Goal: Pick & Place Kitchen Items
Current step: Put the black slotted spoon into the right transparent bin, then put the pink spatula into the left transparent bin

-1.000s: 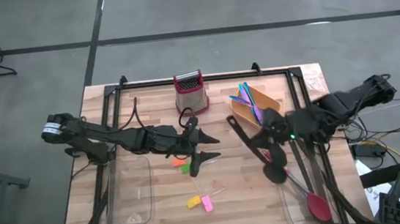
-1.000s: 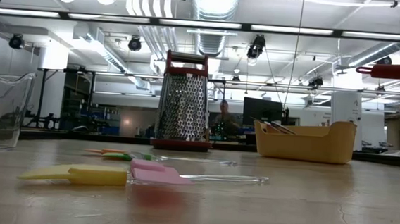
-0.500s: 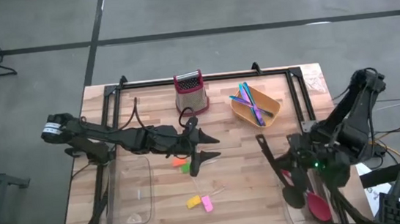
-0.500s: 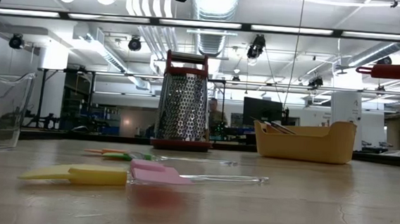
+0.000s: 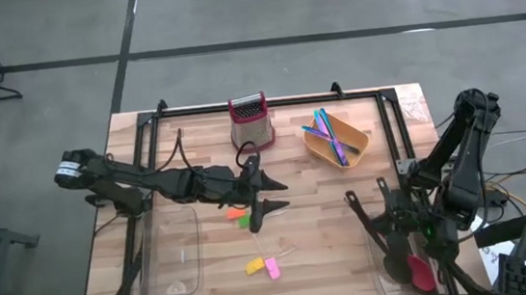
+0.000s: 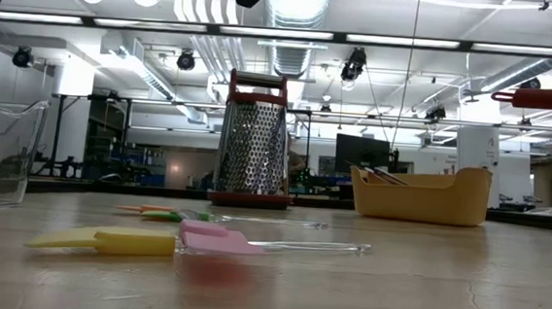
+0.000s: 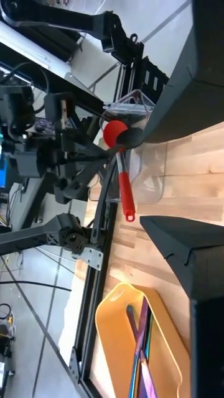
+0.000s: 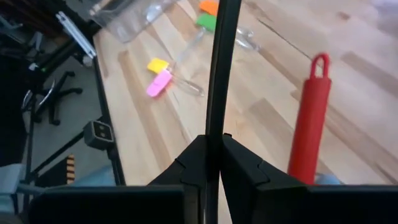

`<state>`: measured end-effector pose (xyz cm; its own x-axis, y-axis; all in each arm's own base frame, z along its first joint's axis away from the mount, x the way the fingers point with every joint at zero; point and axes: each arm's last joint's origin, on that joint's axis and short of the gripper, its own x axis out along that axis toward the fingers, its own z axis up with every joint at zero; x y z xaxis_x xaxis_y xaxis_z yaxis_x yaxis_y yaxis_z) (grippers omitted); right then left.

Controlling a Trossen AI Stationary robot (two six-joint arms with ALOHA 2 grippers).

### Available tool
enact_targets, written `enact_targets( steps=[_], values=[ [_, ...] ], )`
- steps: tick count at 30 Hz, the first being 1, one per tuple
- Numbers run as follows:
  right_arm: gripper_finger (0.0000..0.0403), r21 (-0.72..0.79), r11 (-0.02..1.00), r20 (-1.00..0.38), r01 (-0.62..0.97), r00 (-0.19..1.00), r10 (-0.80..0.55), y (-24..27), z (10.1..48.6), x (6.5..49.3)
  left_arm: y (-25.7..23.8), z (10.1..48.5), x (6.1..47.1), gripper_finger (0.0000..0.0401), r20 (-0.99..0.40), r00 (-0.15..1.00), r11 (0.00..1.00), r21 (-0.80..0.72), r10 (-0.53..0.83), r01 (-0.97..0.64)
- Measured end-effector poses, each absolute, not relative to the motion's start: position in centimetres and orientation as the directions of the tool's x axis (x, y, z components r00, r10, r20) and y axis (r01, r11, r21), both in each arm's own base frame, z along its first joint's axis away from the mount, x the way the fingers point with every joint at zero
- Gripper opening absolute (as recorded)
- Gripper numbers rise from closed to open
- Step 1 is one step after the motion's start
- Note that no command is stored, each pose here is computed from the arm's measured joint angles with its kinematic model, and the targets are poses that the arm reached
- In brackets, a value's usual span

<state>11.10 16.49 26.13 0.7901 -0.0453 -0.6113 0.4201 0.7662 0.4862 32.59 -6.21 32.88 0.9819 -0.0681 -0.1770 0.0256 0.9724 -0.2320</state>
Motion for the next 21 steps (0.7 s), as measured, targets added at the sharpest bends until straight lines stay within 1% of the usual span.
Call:
enact_targets(
  steps=[5, 12, 15, 17, 21],
  values=[
    [0.0069, 0.485, 0.754, -0.650, 0.444, 0.759, -0.029, 16.4, 25.1, 10.9, -6.2, 32.4, 32.5, 0.0209, -0.225, 0.972, 0.974, -0.225, -0.066, 0.014],
    [0.0096, 0.474, 0.761, -0.654, 0.443, 0.756, -0.033, 16.3, 25.1, 10.8, -6.1, 31.6, 32.3, 0.0209, -0.306, 0.950, 0.975, -0.222, -0.062, -0.008],
    [0.0107, 0.466, 0.790, -0.623, 0.398, 0.782, -0.026, 16.3, 26.2, 10.9, -6.2, 31.3, 32.2, 0.0209, -0.335, 0.940, 0.975, -0.220, -0.064, -0.012],
    [0.0114, 0.457, 0.809, -0.590, 0.369, 0.807, -0.035, 16.4, 27.1, 11.0, -6.3, 31.0, 32.0, 0.0209, -0.368, 0.927, 0.982, -0.187, -0.070, 0.000],
    [0.0126, 0.406, 0.858, -0.489, 0.316, 0.868, -0.088, 16.5, 29.1, 11.3, -6.7, 30.2, 31.6, 0.0209, -0.447, 0.891, 0.989, -0.148, -0.082, 0.016]
  ],
)
